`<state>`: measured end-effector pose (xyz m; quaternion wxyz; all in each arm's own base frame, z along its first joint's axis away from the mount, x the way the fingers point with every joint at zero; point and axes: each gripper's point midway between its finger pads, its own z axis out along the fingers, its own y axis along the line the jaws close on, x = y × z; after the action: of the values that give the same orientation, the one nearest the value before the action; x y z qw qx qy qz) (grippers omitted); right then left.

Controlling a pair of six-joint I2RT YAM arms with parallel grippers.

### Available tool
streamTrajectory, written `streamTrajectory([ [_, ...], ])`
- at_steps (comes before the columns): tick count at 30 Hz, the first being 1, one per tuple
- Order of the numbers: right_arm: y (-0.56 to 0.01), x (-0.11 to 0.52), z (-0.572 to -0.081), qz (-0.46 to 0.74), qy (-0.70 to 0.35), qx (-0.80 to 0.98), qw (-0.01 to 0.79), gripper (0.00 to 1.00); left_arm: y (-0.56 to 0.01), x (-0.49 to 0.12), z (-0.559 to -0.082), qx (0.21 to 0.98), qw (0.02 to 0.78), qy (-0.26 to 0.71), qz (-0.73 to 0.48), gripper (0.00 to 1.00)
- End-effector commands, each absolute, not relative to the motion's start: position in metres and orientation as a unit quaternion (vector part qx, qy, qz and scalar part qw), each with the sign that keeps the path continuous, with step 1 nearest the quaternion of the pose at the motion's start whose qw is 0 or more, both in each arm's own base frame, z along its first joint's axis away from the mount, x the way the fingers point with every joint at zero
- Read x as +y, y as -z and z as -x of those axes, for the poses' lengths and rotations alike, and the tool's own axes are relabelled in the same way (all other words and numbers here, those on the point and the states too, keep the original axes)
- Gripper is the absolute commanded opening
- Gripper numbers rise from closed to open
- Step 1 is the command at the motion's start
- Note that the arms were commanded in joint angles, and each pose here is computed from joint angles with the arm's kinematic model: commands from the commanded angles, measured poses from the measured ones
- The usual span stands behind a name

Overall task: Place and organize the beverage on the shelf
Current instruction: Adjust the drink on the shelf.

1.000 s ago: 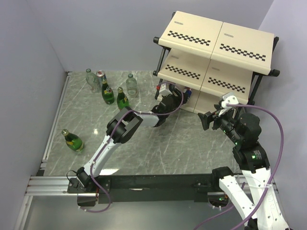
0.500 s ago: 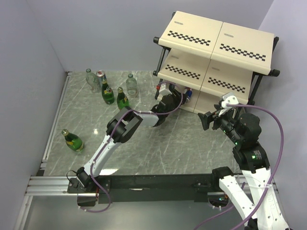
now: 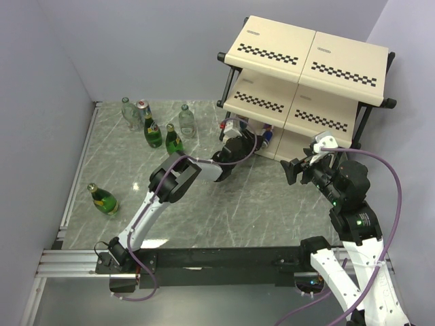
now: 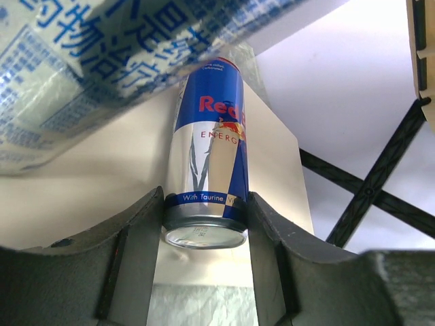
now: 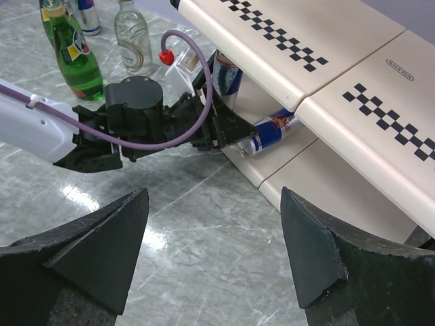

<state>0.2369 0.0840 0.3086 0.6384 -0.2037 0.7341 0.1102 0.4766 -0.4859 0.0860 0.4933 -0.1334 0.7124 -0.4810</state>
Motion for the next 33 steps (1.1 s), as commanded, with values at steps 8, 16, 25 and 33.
streamTrajectory([
  [8,-0.317,0.084,-0.237,0.202,-0.106,0.721,0.654,0.84,-0.127,-0.486,-0.444,0.706,0.488,0.504,0.098,0.41],
  [16,-0.316,0.084,-0.237,0.202,-0.106,0.72,0.655,0.85,-0.131,-0.478,-0.424,0.714,0.48,0.503,0.085,0.4],
  [25,-0.316,0.083,-0.237,0.202,-0.105,0.72,0.656,0.85,-0.13,-0.466,-0.392,0.723,0.479,0.494,0.066,0.4],
  [33,-0.316,0.084,-0.237,0.203,-0.107,0.72,0.655,0.85,-0.115,-0.455,-0.357,0.742,0.479,0.468,0.03,0.41],
])
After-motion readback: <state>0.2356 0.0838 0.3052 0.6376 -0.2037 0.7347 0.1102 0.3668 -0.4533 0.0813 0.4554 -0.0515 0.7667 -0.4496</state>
